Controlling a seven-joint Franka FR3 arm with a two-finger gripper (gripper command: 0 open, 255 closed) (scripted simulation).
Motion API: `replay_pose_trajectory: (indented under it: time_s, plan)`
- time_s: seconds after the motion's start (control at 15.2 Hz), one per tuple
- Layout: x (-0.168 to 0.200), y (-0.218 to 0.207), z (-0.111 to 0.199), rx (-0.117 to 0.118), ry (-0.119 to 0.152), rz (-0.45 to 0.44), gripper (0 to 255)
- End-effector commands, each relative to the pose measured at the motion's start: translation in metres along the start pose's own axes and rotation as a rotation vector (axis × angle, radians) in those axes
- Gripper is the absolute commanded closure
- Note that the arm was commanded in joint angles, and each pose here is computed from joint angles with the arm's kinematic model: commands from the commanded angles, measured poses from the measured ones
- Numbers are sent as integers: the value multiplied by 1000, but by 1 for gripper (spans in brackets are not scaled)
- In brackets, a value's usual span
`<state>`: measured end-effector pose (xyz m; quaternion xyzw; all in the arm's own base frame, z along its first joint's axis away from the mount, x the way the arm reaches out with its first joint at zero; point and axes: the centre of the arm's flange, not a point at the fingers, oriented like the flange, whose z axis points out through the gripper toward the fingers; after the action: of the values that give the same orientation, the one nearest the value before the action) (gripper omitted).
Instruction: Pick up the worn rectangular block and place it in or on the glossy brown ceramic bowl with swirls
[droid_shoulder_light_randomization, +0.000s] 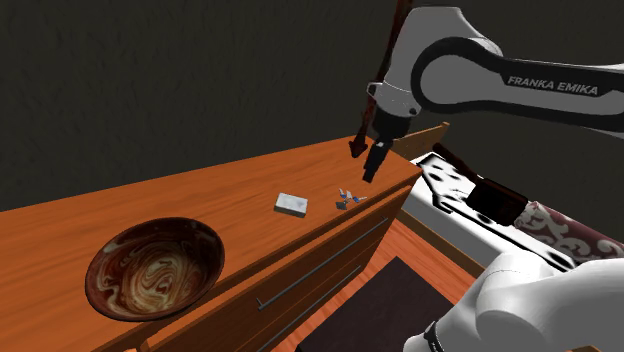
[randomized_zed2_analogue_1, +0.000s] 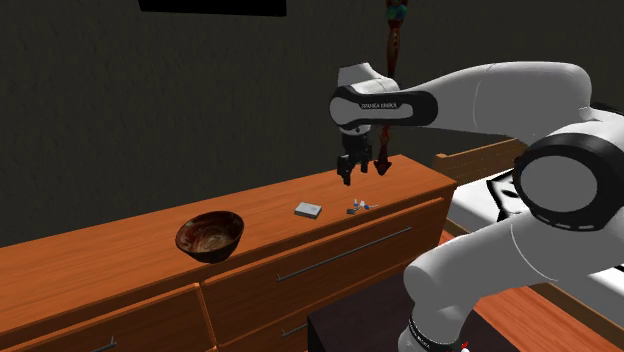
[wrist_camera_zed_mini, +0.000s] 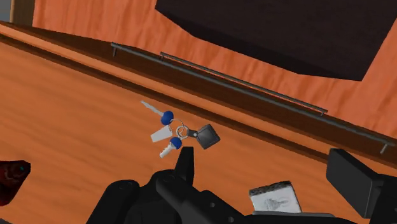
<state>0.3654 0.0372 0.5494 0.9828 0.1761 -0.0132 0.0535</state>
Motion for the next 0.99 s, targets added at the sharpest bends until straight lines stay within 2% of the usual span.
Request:
replay_pose_trajectory:
  time_s: [0.0, 0.92]
  plan:
    - [23, -9, 9, -39, 14, -74, 0]
    - [162, -89, 87, -306, 96, -573, 0]
